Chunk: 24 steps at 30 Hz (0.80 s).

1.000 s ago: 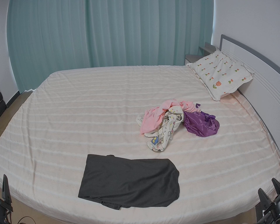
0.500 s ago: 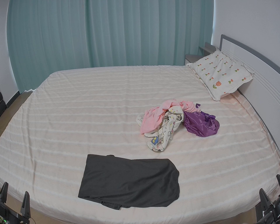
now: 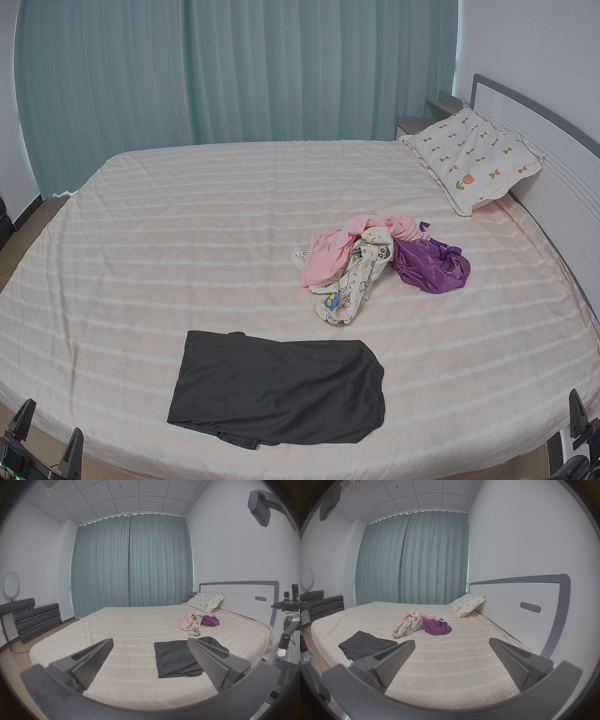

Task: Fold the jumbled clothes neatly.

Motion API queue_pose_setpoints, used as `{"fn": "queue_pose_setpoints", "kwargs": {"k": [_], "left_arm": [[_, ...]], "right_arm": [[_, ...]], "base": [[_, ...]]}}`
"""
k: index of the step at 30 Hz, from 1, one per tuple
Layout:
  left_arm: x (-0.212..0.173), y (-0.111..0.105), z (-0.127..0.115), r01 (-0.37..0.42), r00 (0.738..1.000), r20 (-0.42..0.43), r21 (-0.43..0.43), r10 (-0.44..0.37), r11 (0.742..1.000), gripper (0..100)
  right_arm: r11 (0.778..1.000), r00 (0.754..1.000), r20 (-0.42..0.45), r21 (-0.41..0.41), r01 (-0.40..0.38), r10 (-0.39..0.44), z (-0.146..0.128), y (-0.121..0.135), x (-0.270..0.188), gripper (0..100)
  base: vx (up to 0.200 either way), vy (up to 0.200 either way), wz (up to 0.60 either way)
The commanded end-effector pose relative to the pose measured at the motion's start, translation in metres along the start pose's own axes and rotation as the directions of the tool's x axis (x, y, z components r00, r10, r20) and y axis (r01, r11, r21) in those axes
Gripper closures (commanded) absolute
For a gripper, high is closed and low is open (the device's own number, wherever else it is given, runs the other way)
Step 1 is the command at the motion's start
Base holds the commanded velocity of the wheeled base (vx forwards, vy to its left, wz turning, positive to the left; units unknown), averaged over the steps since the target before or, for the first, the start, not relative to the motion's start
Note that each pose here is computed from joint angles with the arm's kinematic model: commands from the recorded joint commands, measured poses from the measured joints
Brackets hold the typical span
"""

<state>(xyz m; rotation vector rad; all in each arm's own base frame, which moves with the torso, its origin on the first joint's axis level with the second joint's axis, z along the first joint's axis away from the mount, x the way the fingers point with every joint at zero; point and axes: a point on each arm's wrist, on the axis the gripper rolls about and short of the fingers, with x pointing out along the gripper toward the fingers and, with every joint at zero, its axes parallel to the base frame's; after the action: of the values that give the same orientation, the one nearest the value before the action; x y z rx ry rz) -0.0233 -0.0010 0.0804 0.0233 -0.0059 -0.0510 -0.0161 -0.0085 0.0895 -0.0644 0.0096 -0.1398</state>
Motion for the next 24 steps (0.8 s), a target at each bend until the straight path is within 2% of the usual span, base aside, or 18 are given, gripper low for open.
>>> {"fn": "queue_pose_setpoints", "kwargs": {"k": [1,4,7,10,12,15,17,19,21,22,24], "left_arm": [[0.0,0.0,-0.005,0.001,1.0,-0.007,-0.014,-0.001,1.0,0],[0.0,0.0,-0.005,0.001,1.0,-0.007,-0.024,-0.001,1.0,0],[0.0,0.0,-0.005,0.001,1.0,-0.007,-0.025,-0.001,1.0,0],[0.0,0.0,-0.004,0.001,1.0,-0.005,-0.023,-0.001,1.0,0],[0.0,0.0,-0.005,0.001,1.0,-0.007,-0.025,-0.001,1.0,0],[0.0,0.0,-0.005,0.0,1.0,-0.007,-0.027,0.0,1.0,0],[0.0,0.0,-0.005,0.001,1.0,-0.007,-0.027,-0.001,1.0,0],[0.0,0.0,-0.005,0.001,1.0,-0.007,-0.027,-0.001,1.0,0],[0.0,0.0,-0.005,0.0,1.0,-0.007,-0.028,0.0,1.0,0],[0.0,0.0,-0.005,0.001,1.0,-0.007,-0.027,-0.001,1.0,0],[0.0,0.0,-0.005,0.001,1.0,-0.007,-0.027,-0.001,1.0,0]], "right_arm": [[1.0,1.0,-0.021,0.018,-0.009,0.009,-0.004,0.001,0.002,0],[0.997,1.0,-0.028,0.072,-0.012,0.014,-0.005,0.001,0.002,0],[0.997,0.999,-0.037,0.073,-0.008,0.01,-0.005,0.001,0.001,0],[0.999,0.999,-0.045,0.027,0.024,-0.023,-0.005,0.001,0.001,0],[0.995,0.993,-0.068,-0.032,0.095,-0.097,-0.006,0.002,-0.001,0],[0.988,0.985,-0.08,-0.05,0.147,-0.151,-0.005,0.003,-0.001,0],[0.992,0.991,-0.053,-0.049,0.116,-0.119,-0.006,0.003,-0.003,0],[0.999,1.0,0.004,-0.032,-0.003,0.003,-0.008,0.005,-0.007,0],[0.995,0.994,0.047,0.006,-0.099,0.099,-0.008,0.007,-0.009,0],[0.992,0.992,0.034,0.043,-0.119,0.118,-0.011,0.008,-0.008,0],[0.992,0.992,0.034,0.043,-0.119,0.118,-0.011,0.008,-0.008,0]], "base": [[0.0,0.0,0.0],[0.0,0.0,0.0],[0.0,0.0,0.0],[0.0,0.0,0.0],[0.0,0.0,0.0],[0.0,0.0,0.0],[0.0,0.0,0.0],[0.0,0.0,0.0],[0.0,0.0,0.0],[0.0,0.0,0.0],[0.0,0.0,0.0]]}}
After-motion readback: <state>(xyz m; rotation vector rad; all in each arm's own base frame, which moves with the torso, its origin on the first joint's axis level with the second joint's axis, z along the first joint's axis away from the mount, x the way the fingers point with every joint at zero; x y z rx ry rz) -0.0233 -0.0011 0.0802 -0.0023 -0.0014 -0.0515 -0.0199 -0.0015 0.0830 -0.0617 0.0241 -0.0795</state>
